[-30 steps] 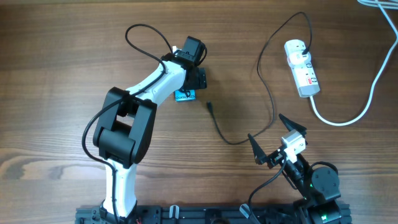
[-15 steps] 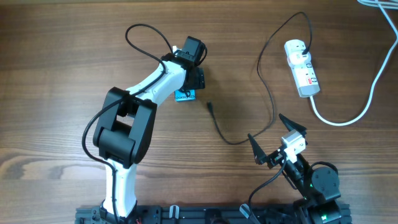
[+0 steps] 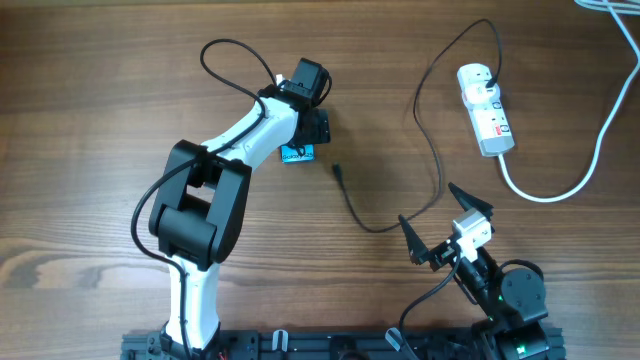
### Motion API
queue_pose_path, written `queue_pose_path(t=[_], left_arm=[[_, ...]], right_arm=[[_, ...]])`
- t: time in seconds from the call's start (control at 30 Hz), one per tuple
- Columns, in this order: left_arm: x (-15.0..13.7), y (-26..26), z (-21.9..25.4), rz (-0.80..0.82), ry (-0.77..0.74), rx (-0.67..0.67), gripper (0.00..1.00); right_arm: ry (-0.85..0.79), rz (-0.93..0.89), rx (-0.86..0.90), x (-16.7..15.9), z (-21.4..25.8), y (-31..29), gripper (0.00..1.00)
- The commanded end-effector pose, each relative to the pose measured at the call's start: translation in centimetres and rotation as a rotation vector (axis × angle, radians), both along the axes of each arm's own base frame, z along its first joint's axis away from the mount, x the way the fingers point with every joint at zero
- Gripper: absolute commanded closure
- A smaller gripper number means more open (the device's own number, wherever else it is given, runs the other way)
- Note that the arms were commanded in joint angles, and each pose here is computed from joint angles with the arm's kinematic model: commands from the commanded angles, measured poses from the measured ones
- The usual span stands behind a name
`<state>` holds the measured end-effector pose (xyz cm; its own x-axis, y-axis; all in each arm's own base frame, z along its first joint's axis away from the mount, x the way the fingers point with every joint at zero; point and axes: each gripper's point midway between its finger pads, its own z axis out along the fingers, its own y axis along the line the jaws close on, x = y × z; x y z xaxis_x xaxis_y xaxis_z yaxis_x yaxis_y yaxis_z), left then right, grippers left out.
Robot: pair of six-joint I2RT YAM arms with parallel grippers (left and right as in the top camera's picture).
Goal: Plug charger to phone and switch on socket
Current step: 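Hold the left gripper pressed on the phone, keeping it in place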
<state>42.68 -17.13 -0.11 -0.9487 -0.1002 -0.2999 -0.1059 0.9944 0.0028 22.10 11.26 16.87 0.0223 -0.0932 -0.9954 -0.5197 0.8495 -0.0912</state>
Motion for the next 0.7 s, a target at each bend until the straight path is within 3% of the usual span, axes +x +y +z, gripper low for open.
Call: queue_pose_path(t=[0.0,0.37,0.43,0.67], left_arm=[[-2.09,0.74,-2.93,-0.011,0.095,0.034,0.06],[-1.82,0.62,-2.88,-0.011,0.084,0.029,0.04],[-1.74,0.58,-2.86,-0.011,0.080,0.027,0.14],[-2.56,0.96,-3.01,-0.011,0.115,0.043,0.21]], right_arm=[[-0.006,-0.007,-0.005,0.06,0.04,-0.08,0.00],[-0.006,-0.007,-0.005,0.06,0.04,-0.08,0.00],[-0.007,-0.007,-0.005,0.06,0.04,-0.08,0.00],[-0.006,-0.007,-0.005,0.06,0.04,-0.08,0.00]])
